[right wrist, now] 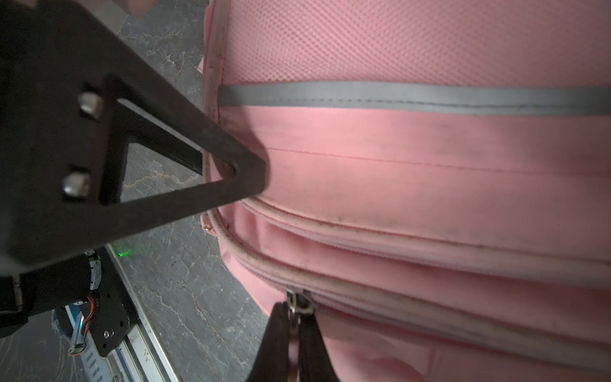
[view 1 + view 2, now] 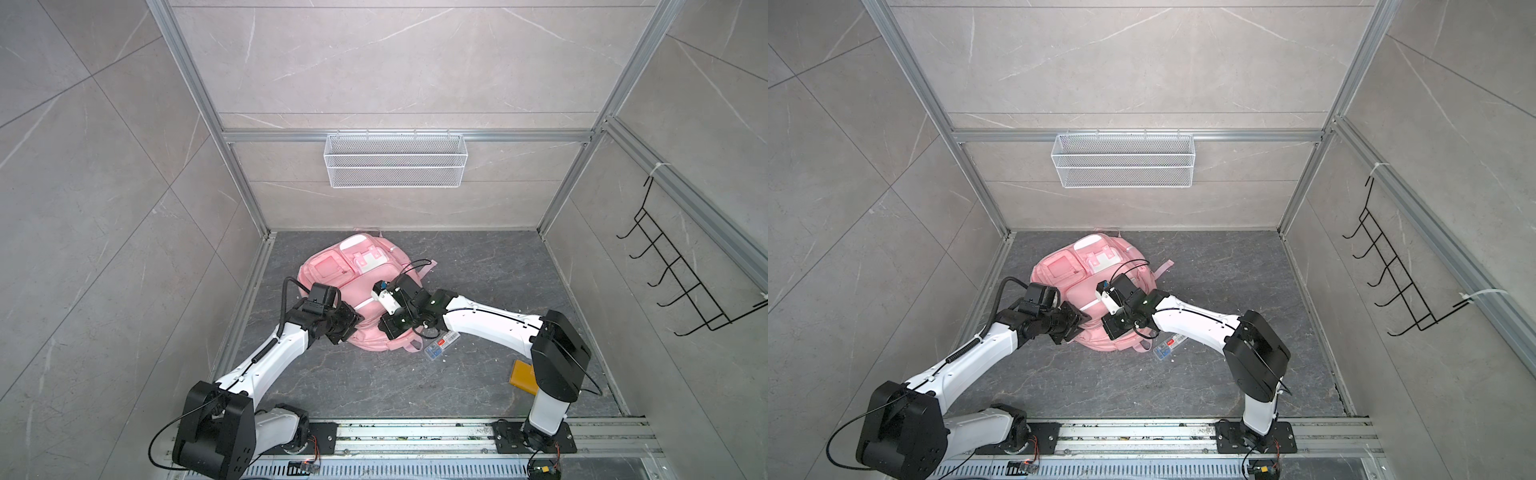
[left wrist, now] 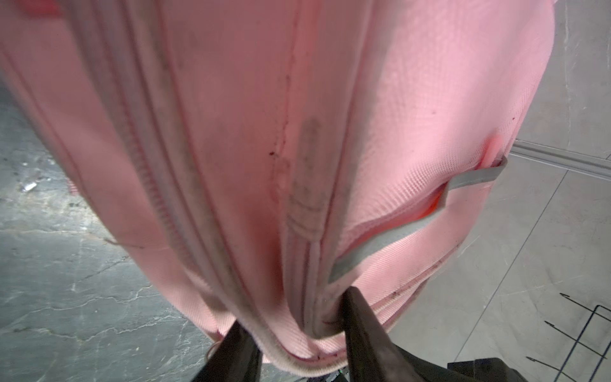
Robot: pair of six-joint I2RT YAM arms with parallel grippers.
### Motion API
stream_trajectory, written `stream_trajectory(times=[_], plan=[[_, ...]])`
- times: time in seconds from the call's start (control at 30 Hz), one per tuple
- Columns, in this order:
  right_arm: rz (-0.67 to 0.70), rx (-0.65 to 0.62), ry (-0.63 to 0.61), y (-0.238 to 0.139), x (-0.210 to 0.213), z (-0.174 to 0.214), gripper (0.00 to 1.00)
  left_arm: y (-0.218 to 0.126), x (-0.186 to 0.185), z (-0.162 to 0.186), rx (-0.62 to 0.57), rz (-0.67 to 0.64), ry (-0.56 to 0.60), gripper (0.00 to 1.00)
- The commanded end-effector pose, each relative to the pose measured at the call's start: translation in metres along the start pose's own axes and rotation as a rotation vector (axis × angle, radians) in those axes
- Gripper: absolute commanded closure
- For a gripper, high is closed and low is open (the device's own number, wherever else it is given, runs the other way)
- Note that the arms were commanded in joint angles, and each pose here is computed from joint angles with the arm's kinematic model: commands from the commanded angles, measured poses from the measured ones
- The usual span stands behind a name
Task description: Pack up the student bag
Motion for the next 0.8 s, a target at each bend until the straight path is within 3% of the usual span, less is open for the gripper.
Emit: stream_trajectory(times=[0.0, 0.13, 0.17, 0.4, 0.77], plan=[[-0.046, -0.044, -0.017, 0.003, 0.014, -0.014, 1.0, 0.005, -0.012, -0.002, -0.007, 0.056, 0.02, 0.74], [-0.039, -0.044, -0.017, 0.003, 0.012, -0.014, 1.0, 0.006, -0.012, -0.003, 0.003, 0.031, 0.04, 0.98], [-0.037, -0.043, -0.016, 0.003, 0.012, -0.013, 1.0, 0.006, -0.013, -0.004, 0.002, 0.025, 0.045, 1.0], [0.021, -0.042, 0.002, -0.003, -0.001, -0.009, 1.0, 0.0, -0.019, -0.014, -0.03, 0.007, 0.08, 1.0], [0.143, -0.041, 0.137, -0.024, -0.049, -0.006, 1.0, -0.012, -0.009, -0.023, -0.07, -0.037, 0.116, 1.0]])
Point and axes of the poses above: each gripper's point midway between its finger pads, its own y axis out along the fingers, its own x axis along the line the jaws close on, z = x × y, the point moved 1 cm from there along -y, back along the fingers, and after that the axes turned 2 degrees about y, right-handed, at the moved point
